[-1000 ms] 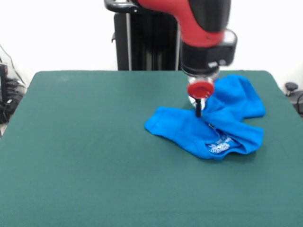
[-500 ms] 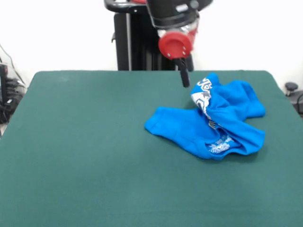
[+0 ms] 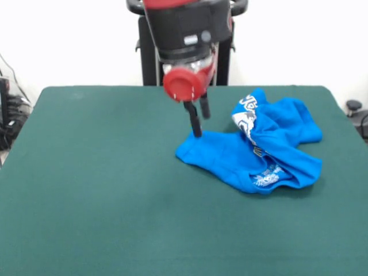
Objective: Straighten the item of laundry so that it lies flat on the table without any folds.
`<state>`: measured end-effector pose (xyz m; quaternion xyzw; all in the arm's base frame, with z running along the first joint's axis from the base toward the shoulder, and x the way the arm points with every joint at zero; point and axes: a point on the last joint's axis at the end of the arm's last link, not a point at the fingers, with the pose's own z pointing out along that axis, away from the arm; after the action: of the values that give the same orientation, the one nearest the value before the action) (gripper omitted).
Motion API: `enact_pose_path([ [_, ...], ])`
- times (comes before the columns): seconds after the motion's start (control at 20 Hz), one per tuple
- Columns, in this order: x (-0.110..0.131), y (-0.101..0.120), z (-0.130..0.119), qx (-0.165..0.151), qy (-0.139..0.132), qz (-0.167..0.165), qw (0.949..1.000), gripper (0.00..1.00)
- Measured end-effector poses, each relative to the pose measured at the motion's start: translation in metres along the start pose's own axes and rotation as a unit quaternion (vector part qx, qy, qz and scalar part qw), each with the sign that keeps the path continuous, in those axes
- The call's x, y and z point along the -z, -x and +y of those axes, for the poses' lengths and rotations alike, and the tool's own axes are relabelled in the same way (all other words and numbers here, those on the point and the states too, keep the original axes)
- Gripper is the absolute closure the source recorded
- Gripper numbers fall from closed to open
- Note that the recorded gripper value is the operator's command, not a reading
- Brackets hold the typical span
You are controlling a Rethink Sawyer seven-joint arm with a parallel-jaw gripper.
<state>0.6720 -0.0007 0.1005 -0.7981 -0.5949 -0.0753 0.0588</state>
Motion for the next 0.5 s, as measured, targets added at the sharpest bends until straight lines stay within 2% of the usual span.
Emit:
enact_pose_path([
  [0.25,-0.031,-0.005,-0.001,0.007,0.007,-0.010,0.9999,0.00],
  [0.5,-0.065,-0.024,-0.015,0.020,-0.014,-0.006,0.9997,0.00],
])
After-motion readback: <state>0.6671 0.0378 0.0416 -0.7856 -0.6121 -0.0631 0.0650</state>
